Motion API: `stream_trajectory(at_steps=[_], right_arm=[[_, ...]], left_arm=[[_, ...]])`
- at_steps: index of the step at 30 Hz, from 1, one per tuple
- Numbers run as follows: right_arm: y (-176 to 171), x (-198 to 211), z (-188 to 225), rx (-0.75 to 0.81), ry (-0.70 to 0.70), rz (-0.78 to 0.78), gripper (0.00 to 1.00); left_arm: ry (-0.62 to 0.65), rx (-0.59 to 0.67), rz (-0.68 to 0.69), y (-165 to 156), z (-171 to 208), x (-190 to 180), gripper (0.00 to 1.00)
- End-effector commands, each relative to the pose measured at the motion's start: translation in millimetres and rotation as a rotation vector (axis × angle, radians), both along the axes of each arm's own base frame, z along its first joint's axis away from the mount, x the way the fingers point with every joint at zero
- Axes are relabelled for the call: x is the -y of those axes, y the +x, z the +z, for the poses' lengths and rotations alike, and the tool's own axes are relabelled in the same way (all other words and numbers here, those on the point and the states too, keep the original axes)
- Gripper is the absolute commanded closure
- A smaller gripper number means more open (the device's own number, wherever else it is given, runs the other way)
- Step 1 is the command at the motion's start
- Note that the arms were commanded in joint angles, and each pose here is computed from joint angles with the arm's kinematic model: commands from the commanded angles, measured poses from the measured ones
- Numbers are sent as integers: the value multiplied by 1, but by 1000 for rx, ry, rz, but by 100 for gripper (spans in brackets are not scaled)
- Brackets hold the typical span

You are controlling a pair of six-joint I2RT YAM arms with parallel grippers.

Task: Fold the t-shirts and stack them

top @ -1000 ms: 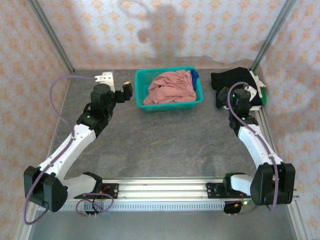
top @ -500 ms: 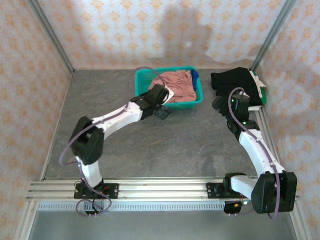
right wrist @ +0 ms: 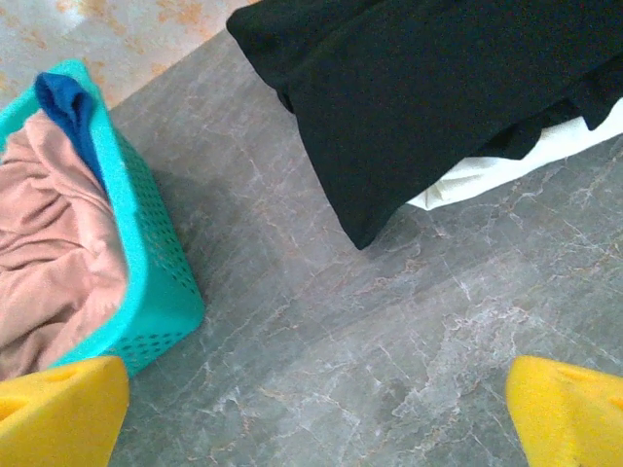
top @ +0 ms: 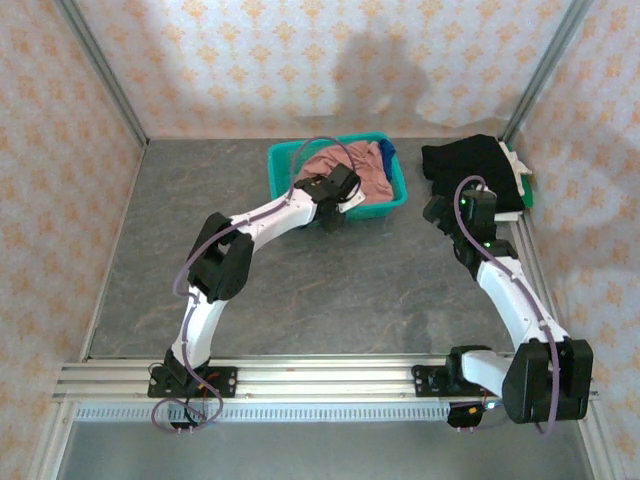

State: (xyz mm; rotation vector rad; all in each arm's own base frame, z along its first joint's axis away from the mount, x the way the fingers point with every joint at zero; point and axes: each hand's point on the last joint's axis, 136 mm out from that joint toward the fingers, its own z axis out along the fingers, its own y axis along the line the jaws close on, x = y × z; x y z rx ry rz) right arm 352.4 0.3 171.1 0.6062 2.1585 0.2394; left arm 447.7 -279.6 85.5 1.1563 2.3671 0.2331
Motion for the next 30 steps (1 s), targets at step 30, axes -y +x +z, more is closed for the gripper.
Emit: stream_trajectory(at_steps=[30], right_arm=[[15, 4, -28, -145, -7, -39, 1]], left_arm=[[29, -14, 927, 65, 22, -326, 100]])
